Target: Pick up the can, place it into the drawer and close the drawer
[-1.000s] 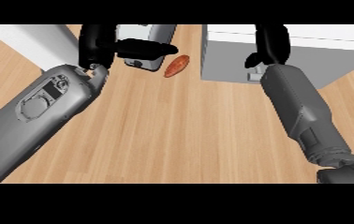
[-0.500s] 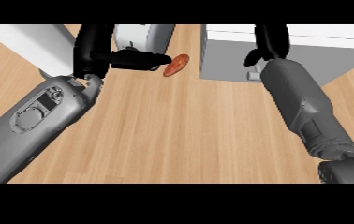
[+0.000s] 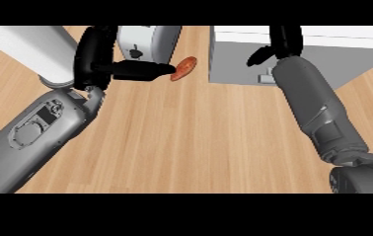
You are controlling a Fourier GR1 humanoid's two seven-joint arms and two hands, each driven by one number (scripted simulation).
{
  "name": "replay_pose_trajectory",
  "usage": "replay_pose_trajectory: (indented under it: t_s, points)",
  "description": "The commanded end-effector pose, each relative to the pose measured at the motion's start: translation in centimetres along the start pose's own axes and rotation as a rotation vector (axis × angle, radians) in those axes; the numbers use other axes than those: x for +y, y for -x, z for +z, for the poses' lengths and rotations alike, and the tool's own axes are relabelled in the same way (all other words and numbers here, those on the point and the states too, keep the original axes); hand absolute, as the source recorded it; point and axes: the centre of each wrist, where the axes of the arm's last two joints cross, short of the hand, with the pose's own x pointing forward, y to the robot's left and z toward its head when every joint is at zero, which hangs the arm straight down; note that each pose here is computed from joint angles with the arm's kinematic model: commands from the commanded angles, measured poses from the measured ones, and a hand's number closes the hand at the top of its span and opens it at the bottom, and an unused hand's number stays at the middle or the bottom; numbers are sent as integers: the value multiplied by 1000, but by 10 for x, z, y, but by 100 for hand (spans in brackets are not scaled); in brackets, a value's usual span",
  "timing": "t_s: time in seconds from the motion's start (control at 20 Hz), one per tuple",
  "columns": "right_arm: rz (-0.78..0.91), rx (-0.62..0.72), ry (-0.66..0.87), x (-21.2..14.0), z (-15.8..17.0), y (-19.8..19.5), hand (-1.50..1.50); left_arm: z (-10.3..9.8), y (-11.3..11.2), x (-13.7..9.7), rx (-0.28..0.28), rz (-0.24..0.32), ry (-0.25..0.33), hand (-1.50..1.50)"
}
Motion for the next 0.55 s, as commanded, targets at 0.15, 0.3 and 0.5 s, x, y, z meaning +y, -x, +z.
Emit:
replay_pose_trajectory:
  t_s: [0.15, 0.3, 0.5]
  points:
    - [-418, 55, 106, 8, -16, -50, -150, 3, 12, 8, 18, -4, -24, -150]
    - [-528, 88, 94, 2, -24, -54, -150, 2, 14, 12, 16, 11, -32, -150]
    - [-560, 92, 106, -9, -30, -46, -150, 14, 20, 40, 4, -1, -49, -150]
